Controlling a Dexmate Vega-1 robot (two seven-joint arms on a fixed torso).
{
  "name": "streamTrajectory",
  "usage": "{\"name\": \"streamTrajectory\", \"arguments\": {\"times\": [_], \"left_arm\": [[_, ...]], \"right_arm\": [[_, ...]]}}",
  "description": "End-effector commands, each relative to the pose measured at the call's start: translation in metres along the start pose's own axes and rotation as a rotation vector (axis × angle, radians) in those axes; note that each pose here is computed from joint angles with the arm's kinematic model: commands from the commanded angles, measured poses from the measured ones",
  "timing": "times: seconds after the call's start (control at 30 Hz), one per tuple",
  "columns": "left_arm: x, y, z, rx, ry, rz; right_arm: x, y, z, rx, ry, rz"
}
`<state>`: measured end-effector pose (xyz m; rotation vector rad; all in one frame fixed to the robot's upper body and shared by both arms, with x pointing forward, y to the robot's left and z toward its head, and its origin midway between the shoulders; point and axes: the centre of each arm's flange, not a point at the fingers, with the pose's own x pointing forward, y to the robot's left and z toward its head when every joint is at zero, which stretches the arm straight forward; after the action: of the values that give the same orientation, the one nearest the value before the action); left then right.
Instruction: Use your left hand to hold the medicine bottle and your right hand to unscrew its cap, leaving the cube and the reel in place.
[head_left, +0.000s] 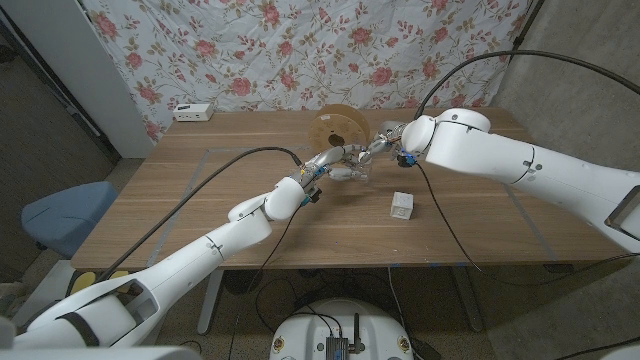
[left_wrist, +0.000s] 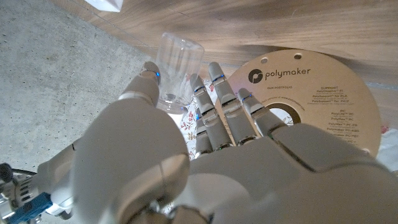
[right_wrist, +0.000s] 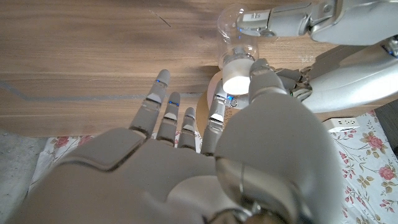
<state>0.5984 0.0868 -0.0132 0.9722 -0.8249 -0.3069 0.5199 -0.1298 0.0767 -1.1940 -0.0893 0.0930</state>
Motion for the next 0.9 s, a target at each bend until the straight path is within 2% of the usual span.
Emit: {"name": "streamTrajectory", "arguments": {"times": [0.03, 0.9], "left_arm": [[-0.0003, -0.0013, 0.0008, -0.001, -0.001, -0.002], [-0.0015, -0.0010, -0.0010, -0.003, 0.009, -0.001]], "right_arm": [[-0.0023, 0.0020, 0.0000, -0.004, 0.000, -0.032], [-0.0028, 0.0040, -0.0023, 0.018, -0.032, -0.063]]}}
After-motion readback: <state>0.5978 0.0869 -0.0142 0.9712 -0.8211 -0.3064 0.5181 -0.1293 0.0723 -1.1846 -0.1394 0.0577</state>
